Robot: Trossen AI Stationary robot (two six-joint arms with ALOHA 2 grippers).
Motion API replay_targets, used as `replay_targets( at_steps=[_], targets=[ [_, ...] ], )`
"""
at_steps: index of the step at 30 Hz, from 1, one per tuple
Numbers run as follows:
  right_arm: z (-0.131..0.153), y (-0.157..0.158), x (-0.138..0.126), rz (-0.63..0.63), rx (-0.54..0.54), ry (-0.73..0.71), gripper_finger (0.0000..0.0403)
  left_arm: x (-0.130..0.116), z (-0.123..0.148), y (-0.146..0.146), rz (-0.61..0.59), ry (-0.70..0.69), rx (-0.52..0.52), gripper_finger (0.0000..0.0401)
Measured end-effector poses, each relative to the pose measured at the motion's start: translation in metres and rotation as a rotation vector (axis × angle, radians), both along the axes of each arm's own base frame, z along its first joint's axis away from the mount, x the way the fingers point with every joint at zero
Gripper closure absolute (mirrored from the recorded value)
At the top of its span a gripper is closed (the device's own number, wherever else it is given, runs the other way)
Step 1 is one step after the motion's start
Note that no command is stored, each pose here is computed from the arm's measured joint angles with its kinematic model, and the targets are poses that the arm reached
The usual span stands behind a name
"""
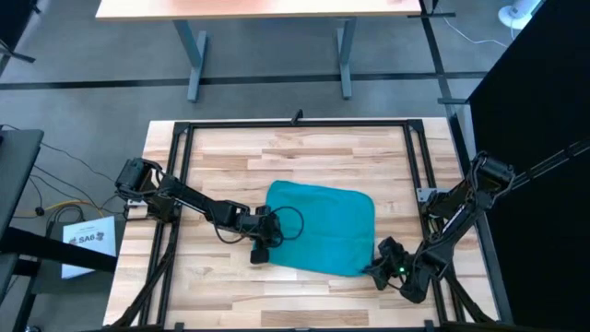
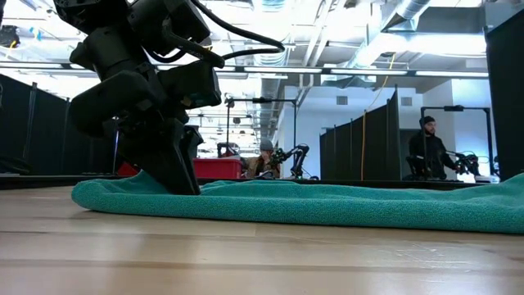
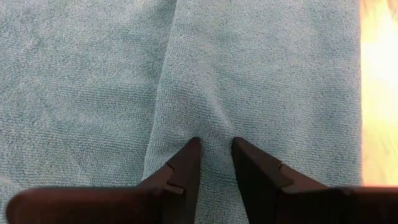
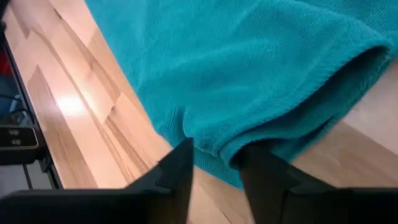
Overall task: Roll towel
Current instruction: Roll the blue towel
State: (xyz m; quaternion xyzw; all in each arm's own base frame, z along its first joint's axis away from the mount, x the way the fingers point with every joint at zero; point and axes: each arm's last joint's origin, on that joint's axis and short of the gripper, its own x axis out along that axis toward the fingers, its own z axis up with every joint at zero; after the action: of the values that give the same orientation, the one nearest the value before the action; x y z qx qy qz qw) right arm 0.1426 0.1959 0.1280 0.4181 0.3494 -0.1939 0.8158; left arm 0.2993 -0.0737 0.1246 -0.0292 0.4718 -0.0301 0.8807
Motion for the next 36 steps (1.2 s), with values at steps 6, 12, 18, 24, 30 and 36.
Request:
replay_targets(
  at_steps=[6,12,18,24,30,36],
  targets=[
    [0.0,0.002,-0.003,0.021,0.002,0.006,0.0395,0.0,0.0,0.0,0.001,0.0,0.0,0.032],
    [0.0,0.003,-0.003,0.021,0.015,0.0,0.0401,0.0,0.0,0.0,0.0,0.001,0.001,0.032],
    [0.006,0.003,-0.012,0.03,0.019,0.006,0.0402,-0.002,-0.001,0.001,-0.007,0.023,0.013,0.032],
    [0.021,-0.008,-0.022,0.018,0.004,0.017,0.0403,-0.002,0.0,0.0,-0.032,0.027,0.019,0.032],
    [0.026,-0.012,-0.021,0.02,-0.007,0.015,0.0403,0.014,0.015,-0.01,-0.138,-0.084,-0.003,0.032],
    [0.026,-0.012,-0.021,0.02,-0.005,0.012,0.0403,0.012,-0.015,-0.008,-0.113,0.059,0.014,0.032]
  ],
)
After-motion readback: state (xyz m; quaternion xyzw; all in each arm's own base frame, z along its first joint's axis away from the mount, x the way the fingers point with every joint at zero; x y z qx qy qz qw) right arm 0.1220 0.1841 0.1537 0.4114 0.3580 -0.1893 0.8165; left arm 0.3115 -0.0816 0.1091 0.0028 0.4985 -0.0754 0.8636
